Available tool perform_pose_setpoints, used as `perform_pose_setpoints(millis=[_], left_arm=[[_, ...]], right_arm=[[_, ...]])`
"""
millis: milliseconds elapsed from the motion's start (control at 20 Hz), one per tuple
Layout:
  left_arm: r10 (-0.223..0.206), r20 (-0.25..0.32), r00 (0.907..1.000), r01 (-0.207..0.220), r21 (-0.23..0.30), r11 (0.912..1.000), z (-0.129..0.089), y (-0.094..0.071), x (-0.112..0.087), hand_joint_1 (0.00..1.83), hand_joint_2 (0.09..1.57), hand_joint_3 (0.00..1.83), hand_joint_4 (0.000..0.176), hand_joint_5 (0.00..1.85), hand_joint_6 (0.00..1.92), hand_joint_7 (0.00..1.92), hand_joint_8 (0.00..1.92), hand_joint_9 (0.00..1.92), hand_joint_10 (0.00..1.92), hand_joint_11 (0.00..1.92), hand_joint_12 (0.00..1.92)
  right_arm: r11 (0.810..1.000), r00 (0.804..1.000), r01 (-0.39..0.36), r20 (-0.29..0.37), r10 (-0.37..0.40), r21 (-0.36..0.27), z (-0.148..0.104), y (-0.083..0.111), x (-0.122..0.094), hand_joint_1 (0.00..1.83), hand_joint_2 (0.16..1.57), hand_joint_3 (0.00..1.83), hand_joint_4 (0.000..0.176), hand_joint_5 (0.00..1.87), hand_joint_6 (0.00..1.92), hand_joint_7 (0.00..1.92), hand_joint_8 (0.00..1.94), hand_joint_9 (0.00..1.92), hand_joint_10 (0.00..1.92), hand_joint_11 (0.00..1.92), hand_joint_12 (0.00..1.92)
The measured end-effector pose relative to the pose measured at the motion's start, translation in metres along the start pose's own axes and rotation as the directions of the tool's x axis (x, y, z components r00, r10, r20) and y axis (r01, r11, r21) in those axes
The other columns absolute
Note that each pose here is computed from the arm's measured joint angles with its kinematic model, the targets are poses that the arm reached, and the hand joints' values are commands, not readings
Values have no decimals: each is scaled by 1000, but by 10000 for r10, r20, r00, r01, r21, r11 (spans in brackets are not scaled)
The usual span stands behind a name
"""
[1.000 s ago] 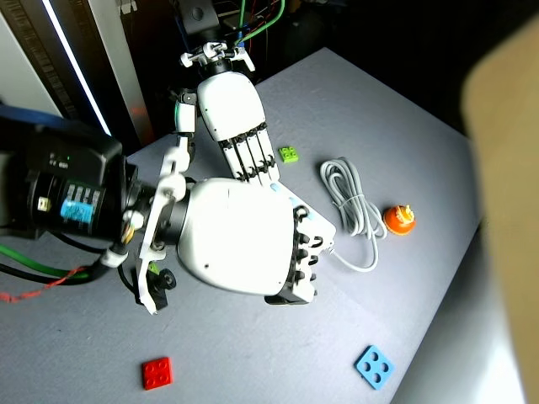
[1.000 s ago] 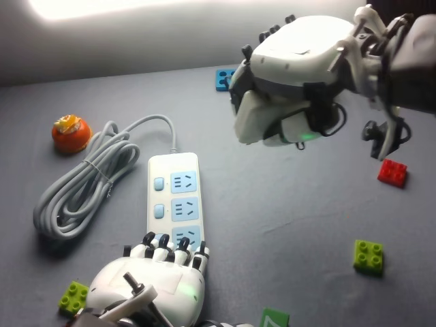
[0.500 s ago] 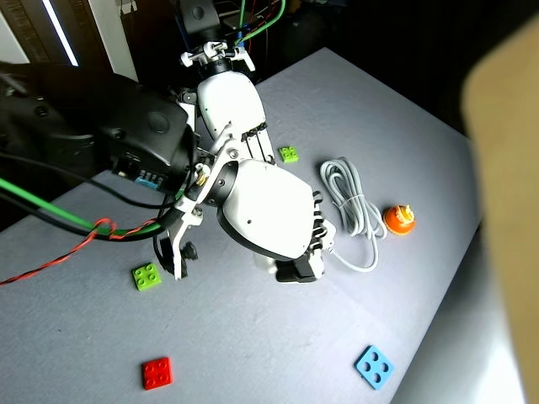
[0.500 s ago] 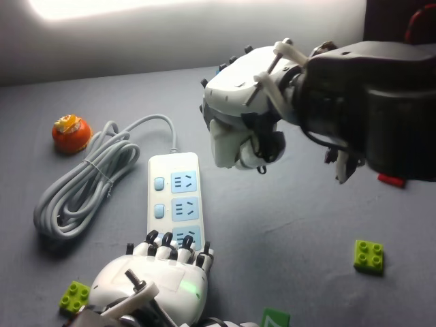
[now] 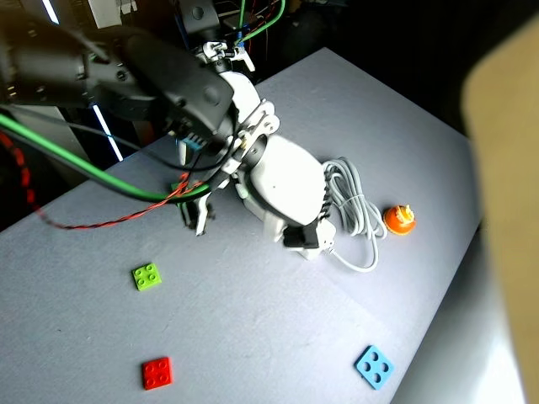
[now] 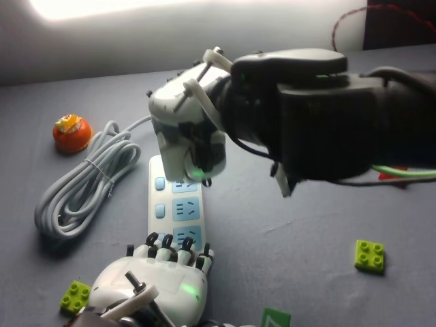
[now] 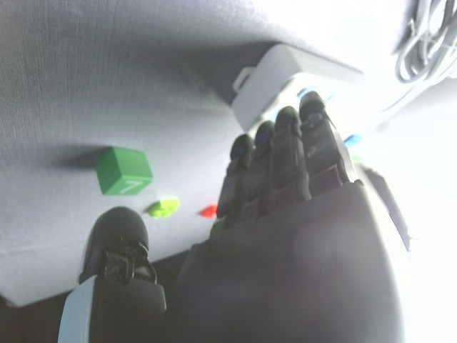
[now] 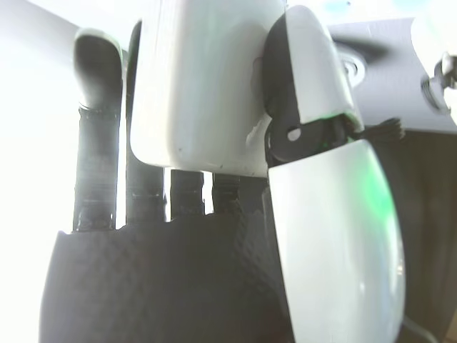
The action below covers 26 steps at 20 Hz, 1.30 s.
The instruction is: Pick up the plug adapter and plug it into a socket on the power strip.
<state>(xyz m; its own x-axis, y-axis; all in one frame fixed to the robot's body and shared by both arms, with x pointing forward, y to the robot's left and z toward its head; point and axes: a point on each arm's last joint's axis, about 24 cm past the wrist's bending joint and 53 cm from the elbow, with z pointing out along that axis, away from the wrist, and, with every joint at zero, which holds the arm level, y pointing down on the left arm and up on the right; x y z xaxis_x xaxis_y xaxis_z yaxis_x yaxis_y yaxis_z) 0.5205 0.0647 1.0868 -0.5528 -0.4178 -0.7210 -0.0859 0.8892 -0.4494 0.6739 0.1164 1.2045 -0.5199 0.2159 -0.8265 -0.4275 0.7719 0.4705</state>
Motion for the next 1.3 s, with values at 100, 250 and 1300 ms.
perform_pose_setpoints(millis=[100, 250, 1300], left_arm=[[58, 6, 10000, -58, 19, 10000, 0, 1, 1, 0, 1216, 0, 0, 0, 0, 2, 0, 0, 0, 0, 0], [54, 11, 10000, -54, 2, 10000, 2, 1, 0, 0, 1207, 0, 0, 4, 1, 18, 7, 0, 0, 0, 0], [46, 15, 10000, -47, 64, 10000, 3, 0, 0, 0, 1214, 2, 0, 0, 0, 1, 0, 0, 0, 0, 0]], right_arm=[[9996, 9999, -148, 35, 147, 254, 8, -6, -3, 1239, 1179, 2, 0, 811, 1044, 926, 1316, 809, 1222, 677, 1585], [9972, 9986, -535, -23, 537, 514, 18, -14, -4, 1235, 1177, 0, 0, 823, 1034, 924, 1314, 800, 1220, 686, 1576], [9978, 9982, -531, -246, 541, 408, 31, -11, 10, 1236, 1175, 0, 0, 833, 1019, 923, 1318, 797, 1241, 689, 1583]])
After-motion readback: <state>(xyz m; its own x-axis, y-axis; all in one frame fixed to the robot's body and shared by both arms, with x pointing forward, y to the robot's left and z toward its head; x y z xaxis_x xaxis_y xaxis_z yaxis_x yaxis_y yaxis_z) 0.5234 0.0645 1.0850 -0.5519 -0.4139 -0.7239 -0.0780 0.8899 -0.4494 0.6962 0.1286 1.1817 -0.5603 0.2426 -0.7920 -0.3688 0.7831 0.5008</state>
